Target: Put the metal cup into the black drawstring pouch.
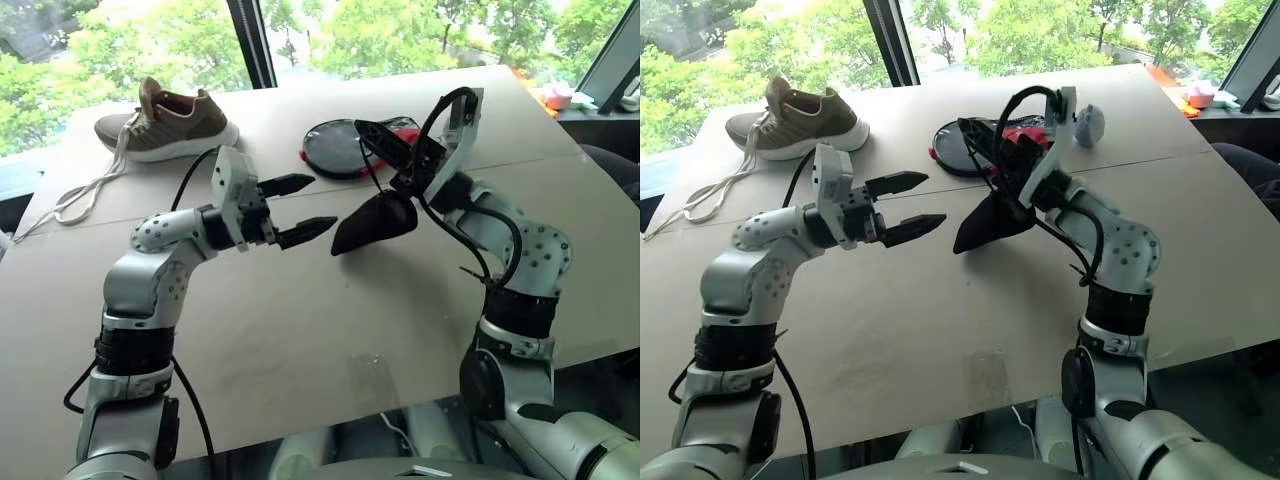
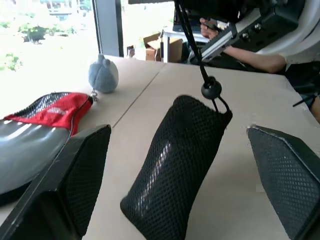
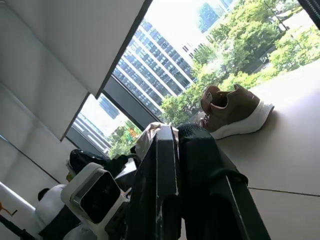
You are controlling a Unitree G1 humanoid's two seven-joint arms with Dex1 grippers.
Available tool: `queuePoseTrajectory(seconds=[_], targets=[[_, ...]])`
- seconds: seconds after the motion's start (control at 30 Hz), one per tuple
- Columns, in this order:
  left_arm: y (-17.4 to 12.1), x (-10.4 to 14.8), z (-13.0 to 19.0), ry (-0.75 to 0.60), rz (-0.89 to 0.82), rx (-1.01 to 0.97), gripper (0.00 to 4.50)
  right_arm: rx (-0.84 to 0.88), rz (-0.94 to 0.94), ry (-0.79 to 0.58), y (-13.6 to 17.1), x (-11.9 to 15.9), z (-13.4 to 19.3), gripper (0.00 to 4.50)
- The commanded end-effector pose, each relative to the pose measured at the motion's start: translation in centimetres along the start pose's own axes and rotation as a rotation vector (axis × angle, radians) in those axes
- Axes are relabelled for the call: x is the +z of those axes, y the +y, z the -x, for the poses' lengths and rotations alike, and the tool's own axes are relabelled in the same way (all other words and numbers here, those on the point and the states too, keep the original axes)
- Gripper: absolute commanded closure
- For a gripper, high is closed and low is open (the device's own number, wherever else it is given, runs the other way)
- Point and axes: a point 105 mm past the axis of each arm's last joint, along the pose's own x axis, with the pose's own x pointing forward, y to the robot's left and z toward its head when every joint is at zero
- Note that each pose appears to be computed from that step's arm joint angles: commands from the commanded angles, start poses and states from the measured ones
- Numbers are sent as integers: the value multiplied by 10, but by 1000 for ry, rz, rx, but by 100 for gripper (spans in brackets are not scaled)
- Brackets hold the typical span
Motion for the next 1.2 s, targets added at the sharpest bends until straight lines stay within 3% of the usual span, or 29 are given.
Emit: queuePoseTrajectory(seconds=[0.03,0.3,0.57,0.93,1.2], targets=[[8,7,-15,-12,-54,42,0,11,126,-1,9,14,-5,448],[-4,10,-40,-31,-125,-86,0,15,210,16,14,19,-13,448],[-19,13,-57,-68,-66,-191,0,11,252,40,17,13,-21,448],[-32,2,-61,-57,-9,-243,0,45,296,-3,28,26,-26,448],[-25,24,-65,-174,48,-209,0,44,297,-5,29,25,-27,448]])
